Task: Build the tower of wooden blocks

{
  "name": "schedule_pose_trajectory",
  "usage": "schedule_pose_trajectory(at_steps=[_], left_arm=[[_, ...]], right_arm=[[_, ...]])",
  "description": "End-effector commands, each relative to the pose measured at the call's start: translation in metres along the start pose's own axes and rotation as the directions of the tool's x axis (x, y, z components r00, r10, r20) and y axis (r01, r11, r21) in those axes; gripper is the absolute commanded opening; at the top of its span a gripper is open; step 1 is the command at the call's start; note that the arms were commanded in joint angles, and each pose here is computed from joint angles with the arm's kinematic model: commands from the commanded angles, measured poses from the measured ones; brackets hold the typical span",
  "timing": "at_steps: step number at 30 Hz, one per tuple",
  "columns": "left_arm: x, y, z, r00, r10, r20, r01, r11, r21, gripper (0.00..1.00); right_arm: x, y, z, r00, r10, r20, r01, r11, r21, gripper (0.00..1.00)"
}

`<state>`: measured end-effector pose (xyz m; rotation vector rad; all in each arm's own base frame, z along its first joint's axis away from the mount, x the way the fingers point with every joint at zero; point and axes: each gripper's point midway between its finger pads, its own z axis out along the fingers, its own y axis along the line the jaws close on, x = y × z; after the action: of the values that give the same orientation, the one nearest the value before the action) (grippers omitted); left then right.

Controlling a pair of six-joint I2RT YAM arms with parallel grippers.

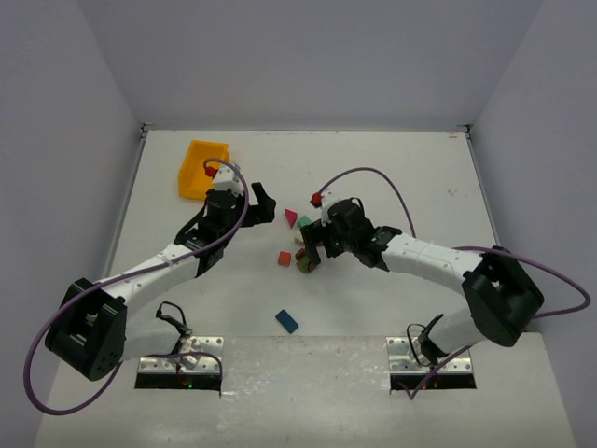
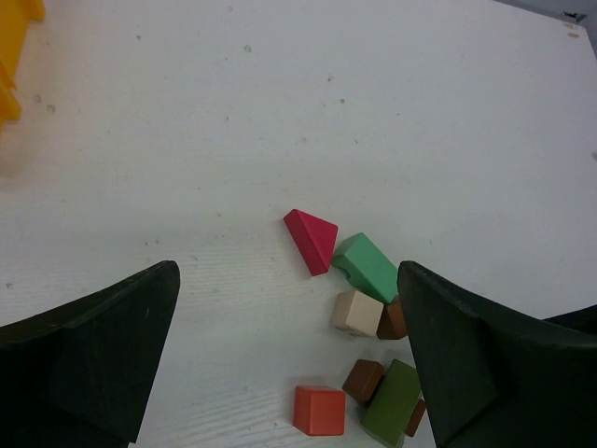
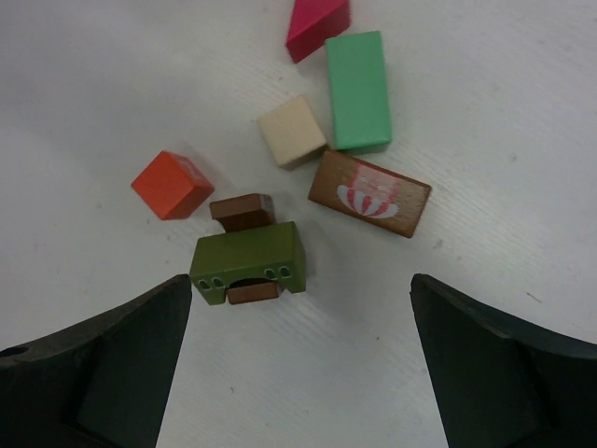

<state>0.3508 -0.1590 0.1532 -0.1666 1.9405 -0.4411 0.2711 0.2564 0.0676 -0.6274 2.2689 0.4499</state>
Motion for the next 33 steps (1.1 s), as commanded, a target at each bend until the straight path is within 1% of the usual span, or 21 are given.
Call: schedule_pose_trajectory(at_steps=[1, 4, 6, 9, 11, 16, 21, 23, 27, 31, 33], left_arm=[[-0.016, -0.012, 0.002, 0.998, -0.021, 0.052, 0.018, 0.999, 0.051, 1.0], [-0.015, -0.012, 0.003, 0.999, -0.019, 0.048, 0.016, 0.999, 0.052, 1.0], [-0.014, -0.012, 0.003, 0.999, -0.017, 0.044, 0.014, 0.998, 0.053, 1.0], [-0.014, -0.012, 0.003, 0.999, -0.017, 0.046, 0.014, 0.999, 0.052, 1.0], [-0.014, -0.012, 0.003, 0.999, -0.017, 0.046, 0.014, 0.999, 0.052, 1.0], [-0.013, -0.007, 0.005, 0.999, -0.017, 0.049, 0.015, 0.999, 0.029, 1.0], [-0.014, -0.007, 0.006, 0.999, -0.016, 0.047, 0.015, 1.0, 0.022, 1.0], [-0.014, -0.006, 0.006, 0.999, -0.015, 0.048, 0.015, 1.0, 0.019, 1.0], [-0.014, -0.005, 0.006, 0.999, -0.016, 0.048, 0.016, 1.0, 0.013, 1.0], [-0.014, -0.008, 0.006, 0.999, -0.016, 0.045, 0.014, 1.0, 0.025, 1.0], [-0.014, -0.009, 0.005, 0.999, -0.015, 0.043, 0.014, 0.999, 0.033, 1.0]], right_arm=[[-0.004, 0.035, 0.005, 0.968, -0.247, 0.053, 0.252, 0.957, -0.144, 0.99], [-0.001, 0.046, 0.01, 0.948, -0.315, 0.053, 0.319, 0.933, -0.169, 0.99], [-0.005, 0.048, 0.012, 0.945, -0.321, 0.057, 0.326, 0.93, -0.167, 0.99], [0.001, 0.041, 0.025, 0.947, -0.322, -0.011, 0.318, 0.94, -0.127, 0.99], [0.003, 0.041, 0.029, 0.945, -0.324, -0.043, 0.316, 0.94, -0.128, 0.99], [0.004, 0.04, 0.036, 0.947, -0.315, -0.062, 0.308, 0.946, -0.1, 0.99], [0.006, 0.026, 0.045, 0.954, -0.282, -0.1, 0.283, 0.959, -0.009, 0.99], [0.007, 0.024, 0.046, 0.955, -0.274, -0.112, 0.276, 0.961, 0.0, 0.99], [0.013, 0.03, 0.046, 0.961, -0.249, -0.119, 0.247, 0.969, -0.031, 0.98], [0.017, 0.038, 0.044, 0.965, -0.245, -0.099, 0.237, 0.968, -0.08, 0.94], [0.018, 0.038, 0.044, 0.965, -0.243, -0.1, 0.235, 0.969, -0.082, 0.93]])
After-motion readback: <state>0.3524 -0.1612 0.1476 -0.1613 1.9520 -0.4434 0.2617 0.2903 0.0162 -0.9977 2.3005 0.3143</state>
